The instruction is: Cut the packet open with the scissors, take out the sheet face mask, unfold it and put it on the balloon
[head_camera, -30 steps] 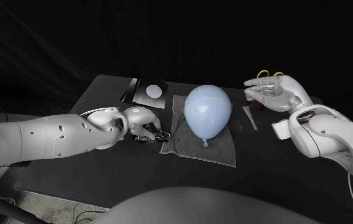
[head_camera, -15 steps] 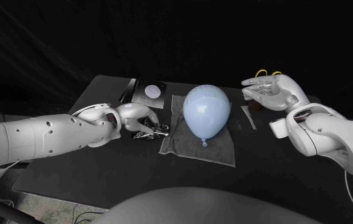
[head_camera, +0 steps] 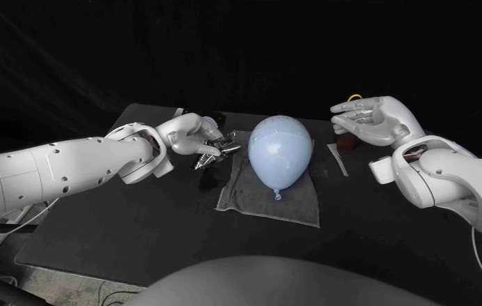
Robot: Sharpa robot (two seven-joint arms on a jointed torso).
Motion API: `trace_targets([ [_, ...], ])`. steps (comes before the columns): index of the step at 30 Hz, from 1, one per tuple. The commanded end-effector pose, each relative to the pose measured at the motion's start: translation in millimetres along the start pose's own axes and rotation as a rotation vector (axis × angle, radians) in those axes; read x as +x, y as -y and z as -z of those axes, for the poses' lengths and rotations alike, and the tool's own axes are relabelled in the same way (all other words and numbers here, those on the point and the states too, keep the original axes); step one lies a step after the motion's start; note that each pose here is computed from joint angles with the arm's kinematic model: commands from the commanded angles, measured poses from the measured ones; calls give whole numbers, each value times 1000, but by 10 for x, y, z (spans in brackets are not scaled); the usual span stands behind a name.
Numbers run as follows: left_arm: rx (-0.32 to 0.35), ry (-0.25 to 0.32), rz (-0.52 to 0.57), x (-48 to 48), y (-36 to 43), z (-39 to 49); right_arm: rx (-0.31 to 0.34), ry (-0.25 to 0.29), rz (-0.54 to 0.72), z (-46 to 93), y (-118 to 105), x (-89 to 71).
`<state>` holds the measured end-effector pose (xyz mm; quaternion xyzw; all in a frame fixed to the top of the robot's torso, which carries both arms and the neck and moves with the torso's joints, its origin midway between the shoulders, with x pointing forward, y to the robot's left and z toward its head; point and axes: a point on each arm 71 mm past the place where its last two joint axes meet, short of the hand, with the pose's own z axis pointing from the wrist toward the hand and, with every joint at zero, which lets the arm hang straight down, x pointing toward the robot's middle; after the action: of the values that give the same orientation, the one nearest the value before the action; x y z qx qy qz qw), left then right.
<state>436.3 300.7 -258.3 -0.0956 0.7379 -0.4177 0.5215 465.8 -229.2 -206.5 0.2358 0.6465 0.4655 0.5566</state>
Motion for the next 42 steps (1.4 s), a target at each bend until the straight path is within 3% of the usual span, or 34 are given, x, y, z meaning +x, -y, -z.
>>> trace_targets([
  [1,-10,36,263,-42,48,-46,-4,-27,-17,-45,-59,-31],
  [5,-23,66,396,-60,71,-116,0,-62,-18,-128,-178,-91],
  [11,-37,104,541,-51,78,-210,-3,-162,5,-236,-421,-70],
  [16,-38,135,612,-41,86,-267,6,-237,32,-328,-625,42],
  [23,-22,153,637,-5,133,-341,70,-285,80,-461,-789,267],
  [28,-4,156,629,22,167,-396,116,-289,120,-563,-845,406],
  [36,23,160,587,38,202,-443,65,-255,150,-684,-970,539],
  [42,40,158,548,45,219,-463,48,-271,155,-723,-1028,631],
])
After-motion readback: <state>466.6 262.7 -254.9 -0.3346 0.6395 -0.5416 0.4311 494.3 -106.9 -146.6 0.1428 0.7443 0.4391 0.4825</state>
